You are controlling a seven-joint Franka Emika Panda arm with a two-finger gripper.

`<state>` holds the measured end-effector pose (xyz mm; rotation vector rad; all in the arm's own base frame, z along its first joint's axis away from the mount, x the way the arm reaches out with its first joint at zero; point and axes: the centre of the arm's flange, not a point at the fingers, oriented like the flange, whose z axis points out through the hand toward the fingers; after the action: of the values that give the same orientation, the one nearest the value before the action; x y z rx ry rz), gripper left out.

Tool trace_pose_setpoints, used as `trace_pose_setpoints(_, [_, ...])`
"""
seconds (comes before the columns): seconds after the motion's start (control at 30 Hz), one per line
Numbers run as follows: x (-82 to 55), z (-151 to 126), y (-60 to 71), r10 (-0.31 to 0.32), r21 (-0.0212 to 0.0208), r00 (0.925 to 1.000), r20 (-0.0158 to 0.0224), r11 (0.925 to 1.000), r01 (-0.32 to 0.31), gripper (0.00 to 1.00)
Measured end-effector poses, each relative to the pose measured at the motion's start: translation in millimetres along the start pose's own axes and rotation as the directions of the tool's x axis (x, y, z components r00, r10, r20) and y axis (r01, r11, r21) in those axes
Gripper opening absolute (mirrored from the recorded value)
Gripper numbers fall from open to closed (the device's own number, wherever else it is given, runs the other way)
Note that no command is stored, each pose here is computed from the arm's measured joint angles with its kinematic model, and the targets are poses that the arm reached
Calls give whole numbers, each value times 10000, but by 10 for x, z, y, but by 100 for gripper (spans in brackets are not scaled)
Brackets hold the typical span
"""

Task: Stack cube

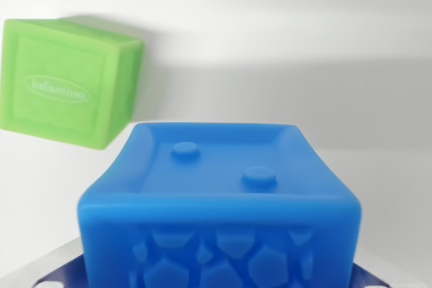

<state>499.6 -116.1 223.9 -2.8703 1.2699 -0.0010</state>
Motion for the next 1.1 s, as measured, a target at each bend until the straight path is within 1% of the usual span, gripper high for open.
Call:
trace_pose_setpoints(0.13, [-35, -38, -66, 195, -2, 9998, 4, 9998, -195, 0])
trace_pose_setpoints(0.33, [-79, -90, -158, 441, 4, 9990, -12, 9990, -441, 0])
trace_pose_setpoints(0.57, [-133, -145, -267, 753, 0, 9972, -6, 9972, -753, 0])
trace_pose_setpoints(0.73, [-173, -187, -350, 977, -4, 9952, -2, 9952, -977, 0])
trace_pose_setpoints(0.9, [-211, -227, -422, 1183, 4, 9930, -7, 9930, -1183, 0])
trace_pose_setpoints(1.1, [-258, -279, -517, 1441, 5, 9896, 0, 9896, -1441, 0])
